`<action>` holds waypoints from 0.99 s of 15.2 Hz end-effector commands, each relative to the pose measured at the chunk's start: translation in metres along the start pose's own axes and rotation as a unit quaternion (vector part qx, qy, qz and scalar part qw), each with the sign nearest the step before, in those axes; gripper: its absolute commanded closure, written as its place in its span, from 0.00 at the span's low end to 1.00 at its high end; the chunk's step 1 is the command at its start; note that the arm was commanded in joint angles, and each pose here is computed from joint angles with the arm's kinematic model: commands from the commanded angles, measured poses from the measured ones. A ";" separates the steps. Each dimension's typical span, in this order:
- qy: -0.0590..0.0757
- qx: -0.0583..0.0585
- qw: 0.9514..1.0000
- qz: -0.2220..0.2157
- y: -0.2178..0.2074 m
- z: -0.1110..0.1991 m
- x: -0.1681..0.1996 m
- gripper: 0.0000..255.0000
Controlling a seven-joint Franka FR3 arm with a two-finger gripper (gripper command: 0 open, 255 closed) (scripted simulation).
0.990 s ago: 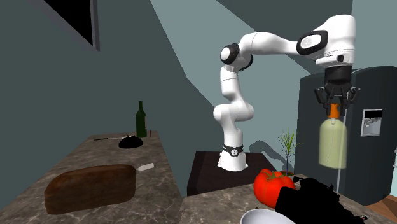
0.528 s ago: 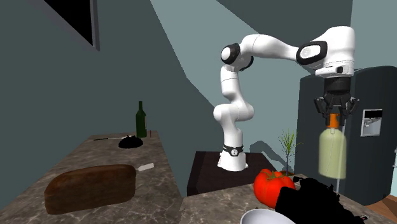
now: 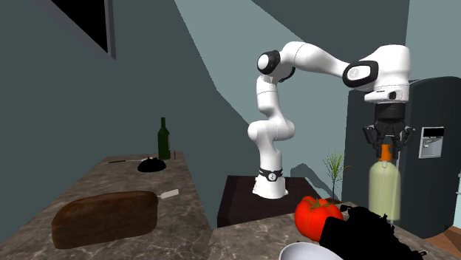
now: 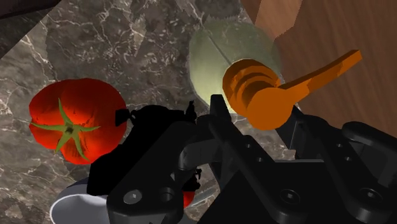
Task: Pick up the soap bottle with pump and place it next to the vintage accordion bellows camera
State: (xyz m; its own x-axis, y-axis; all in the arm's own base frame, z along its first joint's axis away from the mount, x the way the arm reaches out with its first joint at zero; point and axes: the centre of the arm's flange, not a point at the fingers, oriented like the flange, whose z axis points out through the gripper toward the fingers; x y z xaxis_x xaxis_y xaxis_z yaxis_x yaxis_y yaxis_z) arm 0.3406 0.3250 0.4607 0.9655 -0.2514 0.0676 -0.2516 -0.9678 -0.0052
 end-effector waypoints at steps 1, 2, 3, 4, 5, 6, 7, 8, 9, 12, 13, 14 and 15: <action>0.000 0.000 1.000 0.000 -0.001 0.011 -0.002 1.00; 0.000 0.000 1.000 0.000 -0.001 0.016 -0.002 1.00; 0.000 0.000 1.000 0.000 -0.001 0.022 -0.002 1.00; 0.000 0.000 1.000 0.000 -0.001 0.027 -0.003 1.00; 0.000 0.000 1.000 0.000 -0.001 0.035 -0.003 1.00; 0.000 0.000 1.000 0.000 -0.001 0.035 -0.003 1.00; 0.000 0.000 1.000 0.000 -0.001 0.035 -0.003 1.00; 0.000 0.000 1.000 0.000 -0.001 0.035 -0.003 1.00; 0.000 0.000 1.000 0.000 -0.001 0.035 -0.003 1.00; 0.000 0.000 1.000 0.000 -0.001 0.035 -0.003 1.00; 0.000 0.000 1.000 0.000 -0.001 0.035 -0.003 1.00; 0.000 0.000 1.000 0.000 -0.001 0.035 -0.003 0.00; 0.000 0.000 1.000 0.000 -0.001 0.035 -0.003 0.00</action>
State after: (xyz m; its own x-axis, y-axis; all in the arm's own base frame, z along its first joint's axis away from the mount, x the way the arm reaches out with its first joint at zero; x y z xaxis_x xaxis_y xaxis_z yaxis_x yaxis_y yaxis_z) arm 0.3401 0.3263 0.4259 0.9655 -0.2514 0.0681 -0.2516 -0.9678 -0.0058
